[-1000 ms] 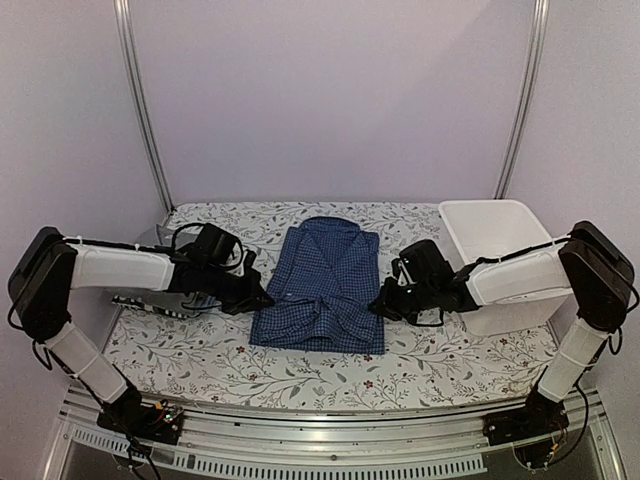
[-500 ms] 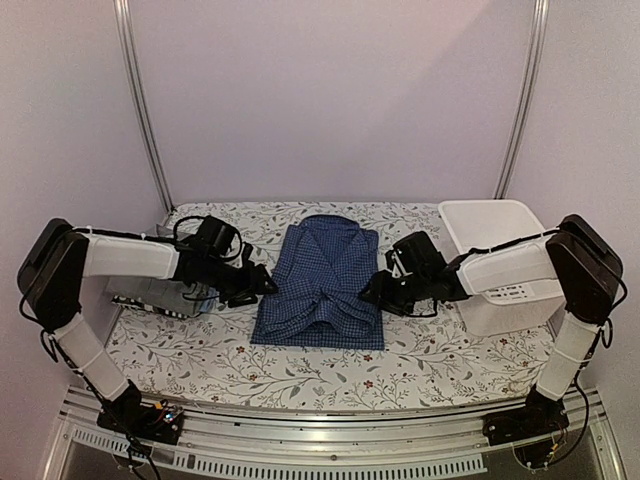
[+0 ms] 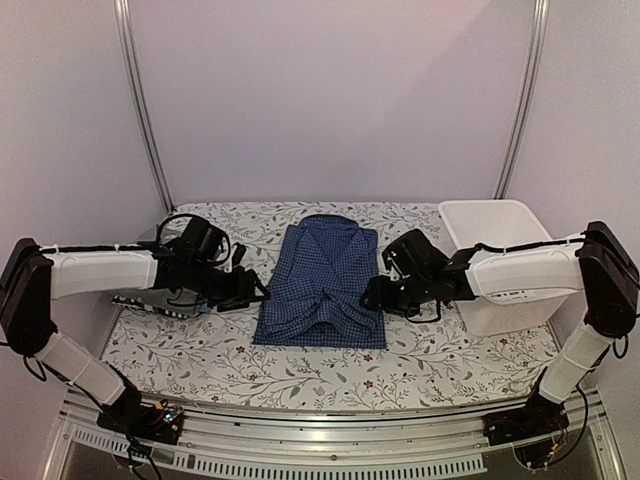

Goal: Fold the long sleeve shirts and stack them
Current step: Smooth out the 2/3-rectangle-folded shirt at the center of the board.

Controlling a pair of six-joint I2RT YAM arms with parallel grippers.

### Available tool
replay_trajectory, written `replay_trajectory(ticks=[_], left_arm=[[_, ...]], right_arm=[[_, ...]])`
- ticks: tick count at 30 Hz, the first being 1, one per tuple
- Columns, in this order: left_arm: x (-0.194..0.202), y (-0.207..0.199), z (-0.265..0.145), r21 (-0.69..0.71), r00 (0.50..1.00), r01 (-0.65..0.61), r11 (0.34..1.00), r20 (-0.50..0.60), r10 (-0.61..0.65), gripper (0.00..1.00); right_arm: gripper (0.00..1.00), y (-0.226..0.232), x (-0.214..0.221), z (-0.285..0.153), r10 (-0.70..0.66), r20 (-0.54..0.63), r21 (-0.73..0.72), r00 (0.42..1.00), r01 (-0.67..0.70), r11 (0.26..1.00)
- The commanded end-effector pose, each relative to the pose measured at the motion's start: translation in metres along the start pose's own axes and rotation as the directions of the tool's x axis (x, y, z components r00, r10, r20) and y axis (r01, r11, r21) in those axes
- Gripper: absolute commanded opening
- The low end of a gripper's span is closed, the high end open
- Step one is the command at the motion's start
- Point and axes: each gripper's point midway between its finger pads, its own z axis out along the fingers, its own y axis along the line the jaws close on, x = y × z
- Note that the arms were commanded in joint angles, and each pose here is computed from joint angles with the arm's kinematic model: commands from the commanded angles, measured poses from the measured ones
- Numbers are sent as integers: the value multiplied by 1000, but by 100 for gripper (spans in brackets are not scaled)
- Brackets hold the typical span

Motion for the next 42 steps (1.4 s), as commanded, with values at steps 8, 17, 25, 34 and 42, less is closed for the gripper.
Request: replay_trajectory(ticks=[8,17,25,34,42], left_arm=[[83,5,9,-17,984,-33,999,-178,30,62],[77,-4,26,-1,982,-40,999,-183,39,50],[70,-8,33,5,983,-42,999,-178,42,26],[50,-23,35,27,987,-46,999,-153,50,2],[-22,-23,45,24,997,-17,1000,-70,19,0]], right_arm=[[63,2,59,-15,-142,-64,99,988,148,984],[53,-1,51,-4,-132,-28,150,991,135,980],[35,1,49,7,-136,-33,168,990,139,976],[2,11,22,7,-152,18,177,988,147,973],[0,8,-49,18,-125,100,186,987,105,977]])
